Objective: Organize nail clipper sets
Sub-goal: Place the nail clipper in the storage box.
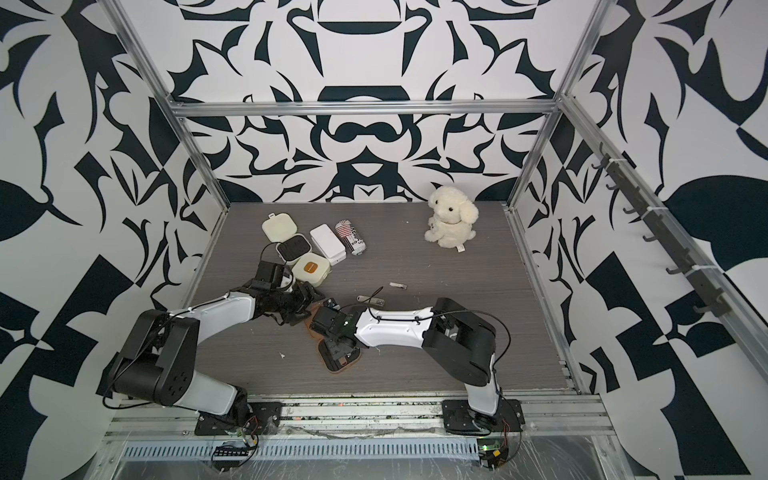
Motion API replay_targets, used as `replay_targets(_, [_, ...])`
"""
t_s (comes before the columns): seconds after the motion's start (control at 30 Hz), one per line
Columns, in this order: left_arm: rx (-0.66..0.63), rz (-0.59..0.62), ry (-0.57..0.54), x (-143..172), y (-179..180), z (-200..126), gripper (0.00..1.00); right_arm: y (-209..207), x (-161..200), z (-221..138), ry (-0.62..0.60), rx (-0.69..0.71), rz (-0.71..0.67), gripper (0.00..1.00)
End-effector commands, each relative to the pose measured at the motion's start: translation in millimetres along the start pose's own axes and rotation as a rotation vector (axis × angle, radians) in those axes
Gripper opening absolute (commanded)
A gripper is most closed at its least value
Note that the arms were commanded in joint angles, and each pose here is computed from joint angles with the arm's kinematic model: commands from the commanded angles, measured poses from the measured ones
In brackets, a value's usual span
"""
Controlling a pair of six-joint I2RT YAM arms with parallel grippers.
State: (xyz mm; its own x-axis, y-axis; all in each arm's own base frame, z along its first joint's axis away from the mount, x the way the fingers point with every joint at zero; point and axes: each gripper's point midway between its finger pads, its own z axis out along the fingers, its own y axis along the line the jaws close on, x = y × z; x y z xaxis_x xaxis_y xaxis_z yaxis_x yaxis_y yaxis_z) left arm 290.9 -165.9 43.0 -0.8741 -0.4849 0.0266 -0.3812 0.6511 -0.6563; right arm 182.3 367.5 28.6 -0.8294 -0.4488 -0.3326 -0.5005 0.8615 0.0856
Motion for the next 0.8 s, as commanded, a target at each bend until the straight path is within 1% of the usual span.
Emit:
replay_targets(0.0, [-0.099, -0.038, -0.003, 3, 28, 4, 0.79, -2, 26, 5, 0.11, 0.03, -0.012, 0.04])
replay_targets(0.17, [-0.094, -0.037, -0.003, 3, 27, 3, 0.79, 0, 22, 5, 0.104, 0.032, -0.01, 0.08])
replay_targets(0.43, [-0.09, -0.032, -0.002, 3, 26, 3, 0.79, -1, 12, 2, 0.08, 0.048, -0.005, 0.22])
replay_targets(0.77, [-0.087, -0.033, 0.005, 4, 26, 4, 0.79, -1, 0, -4, 0.048, 0.053, 0.008, 0.28])
